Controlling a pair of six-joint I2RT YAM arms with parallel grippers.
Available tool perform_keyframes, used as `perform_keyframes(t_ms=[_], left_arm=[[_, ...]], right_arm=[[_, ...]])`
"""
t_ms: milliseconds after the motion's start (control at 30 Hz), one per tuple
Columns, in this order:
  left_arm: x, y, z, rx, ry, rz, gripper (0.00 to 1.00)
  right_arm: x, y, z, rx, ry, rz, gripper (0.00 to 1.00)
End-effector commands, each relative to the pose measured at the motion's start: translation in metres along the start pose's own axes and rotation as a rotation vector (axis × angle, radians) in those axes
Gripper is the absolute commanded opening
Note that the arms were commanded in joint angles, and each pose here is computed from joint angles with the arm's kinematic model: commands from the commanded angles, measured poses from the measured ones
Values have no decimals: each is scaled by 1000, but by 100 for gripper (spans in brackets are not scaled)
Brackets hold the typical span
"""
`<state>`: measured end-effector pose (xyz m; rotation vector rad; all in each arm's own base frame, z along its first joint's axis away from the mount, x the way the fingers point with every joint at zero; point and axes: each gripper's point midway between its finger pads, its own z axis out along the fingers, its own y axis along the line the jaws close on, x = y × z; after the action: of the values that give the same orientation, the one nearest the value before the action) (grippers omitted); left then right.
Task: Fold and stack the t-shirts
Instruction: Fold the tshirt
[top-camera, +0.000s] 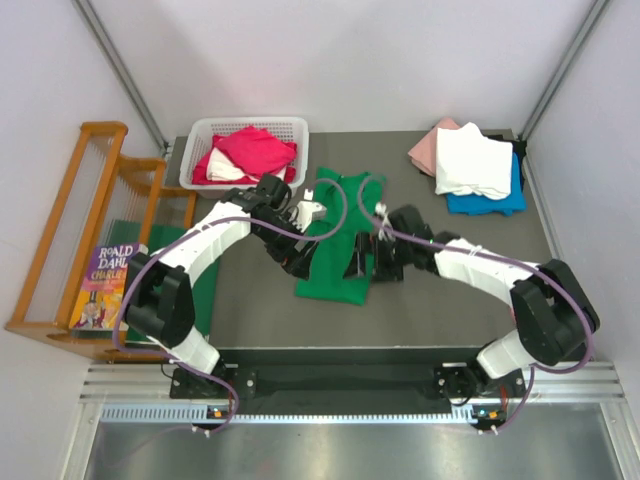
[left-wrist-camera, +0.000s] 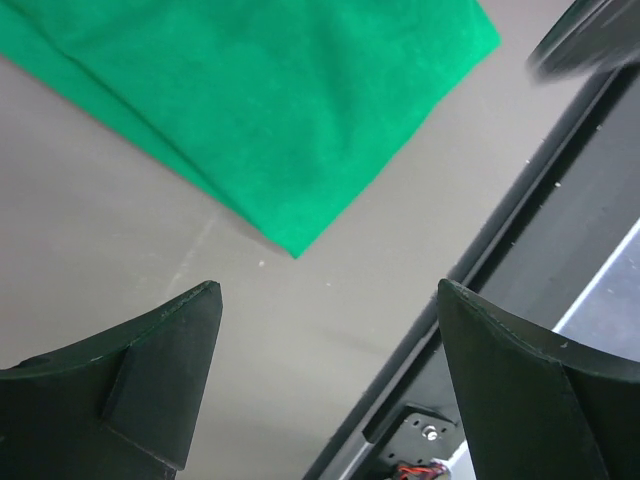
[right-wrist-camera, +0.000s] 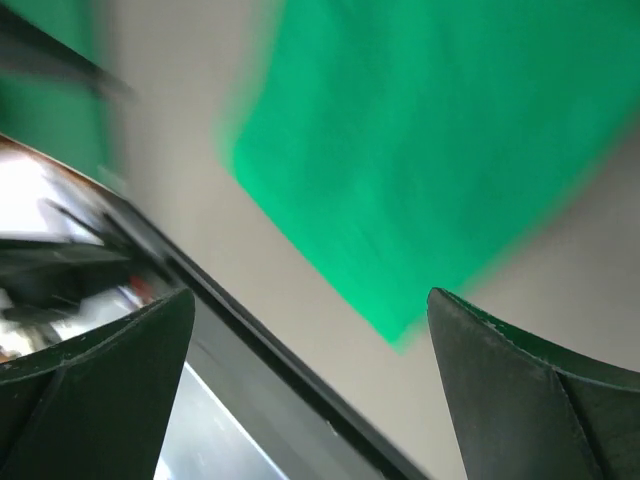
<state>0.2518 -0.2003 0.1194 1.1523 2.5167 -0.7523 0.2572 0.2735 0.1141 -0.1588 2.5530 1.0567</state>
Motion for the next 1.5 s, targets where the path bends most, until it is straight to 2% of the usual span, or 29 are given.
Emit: perform_keyframes(t_ms=[0,133,300,567,933,1200,1467], left_arm=[[12,-10,7,64,35,-35,93],[25,-4,17,42,71,-68,91],[50,5,31,4,129,-112,91],[65,13,47,-7,163,-122,91],[53,17,63,12,118,-154,91],[51,11,68,16,115,-141,90],[61,17,81,-5,174,-170,87]], right_arm=[[39,-30,13,117,16,71,100],[59,-40,20,130,58,88,99],[61,-37,20,132,57,87,96],[70,-33,29,118,92,105,79],[86,-30,39,102,130,135,57],[84,-27,42,96,139,135,54],[83,-26,42,92,137,132,50]])
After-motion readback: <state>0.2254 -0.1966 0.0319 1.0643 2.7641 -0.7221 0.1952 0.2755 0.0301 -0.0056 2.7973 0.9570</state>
